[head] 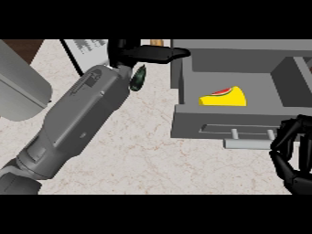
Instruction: Pick up the cup, place it into the drawer and close the drawer
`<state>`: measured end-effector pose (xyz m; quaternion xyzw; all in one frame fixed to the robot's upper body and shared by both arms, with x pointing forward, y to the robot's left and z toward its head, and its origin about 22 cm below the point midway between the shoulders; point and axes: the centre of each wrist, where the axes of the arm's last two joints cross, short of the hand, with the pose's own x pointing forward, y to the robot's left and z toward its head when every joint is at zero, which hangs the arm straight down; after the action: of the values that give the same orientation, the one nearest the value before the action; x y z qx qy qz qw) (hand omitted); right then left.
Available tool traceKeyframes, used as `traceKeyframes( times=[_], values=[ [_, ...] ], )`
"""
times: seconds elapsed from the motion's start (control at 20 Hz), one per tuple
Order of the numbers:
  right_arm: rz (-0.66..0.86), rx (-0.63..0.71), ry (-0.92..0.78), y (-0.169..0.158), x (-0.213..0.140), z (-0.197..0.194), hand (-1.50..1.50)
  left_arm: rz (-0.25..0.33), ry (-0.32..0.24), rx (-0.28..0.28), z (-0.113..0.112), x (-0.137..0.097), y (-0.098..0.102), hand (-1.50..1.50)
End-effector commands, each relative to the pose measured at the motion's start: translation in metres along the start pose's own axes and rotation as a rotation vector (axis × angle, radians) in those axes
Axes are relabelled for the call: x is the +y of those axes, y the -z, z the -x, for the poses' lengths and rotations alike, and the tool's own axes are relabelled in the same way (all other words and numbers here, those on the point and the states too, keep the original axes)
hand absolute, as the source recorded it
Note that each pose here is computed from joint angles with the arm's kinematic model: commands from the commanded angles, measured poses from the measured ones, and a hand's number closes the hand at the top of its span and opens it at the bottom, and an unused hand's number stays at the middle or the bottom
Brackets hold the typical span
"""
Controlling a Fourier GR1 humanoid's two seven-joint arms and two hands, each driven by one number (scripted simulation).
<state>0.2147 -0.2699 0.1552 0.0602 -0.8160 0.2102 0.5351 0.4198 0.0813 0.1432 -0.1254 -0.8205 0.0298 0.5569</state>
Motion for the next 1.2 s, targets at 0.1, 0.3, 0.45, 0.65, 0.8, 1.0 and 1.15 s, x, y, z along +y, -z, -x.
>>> traceKeyframes(
  times=[0.1,0.3,0.45,0.65,0.8,1.0,1.15],
  values=[
    [-0.060,0.067,-0.127,0.001,0.004,0.014,1.50,-0.050,-0.013,0.021,0.001,0.067,-0.043,-1.50],
    [-0.024,0.118,-0.131,0.004,0.006,0.029,1.50,-0.086,-0.001,0.021,-0.015,0.102,-0.065,-1.50],
    [-0.023,0.129,-0.191,-0.001,0.011,0.033,1.50,-0.075,-0.038,0.058,-0.028,0.119,-0.103,-1.50],
    [-0.176,0.146,-0.409,0.012,0.018,0.040,1.50,-0.079,-0.034,0.048,-0.016,0.140,-0.122,-1.50],
    [-0.251,0.160,-0.569,0.010,0.021,0.049,1.50,-0.062,-0.034,0.057,-0.029,0.158,-0.132,-1.50],
    [-0.283,0.189,-0.650,0.020,0.038,0.087,1.50,-0.096,-0.025,0.029,-0.039,0.184,-0.145,-1.50],
    [-0.271,0.173,-0.690,0.025,0.057,0.113,1.50,-0.118,-0.026,0.058,-0.017,0.194,-0.170,-1.50]
  ],
)
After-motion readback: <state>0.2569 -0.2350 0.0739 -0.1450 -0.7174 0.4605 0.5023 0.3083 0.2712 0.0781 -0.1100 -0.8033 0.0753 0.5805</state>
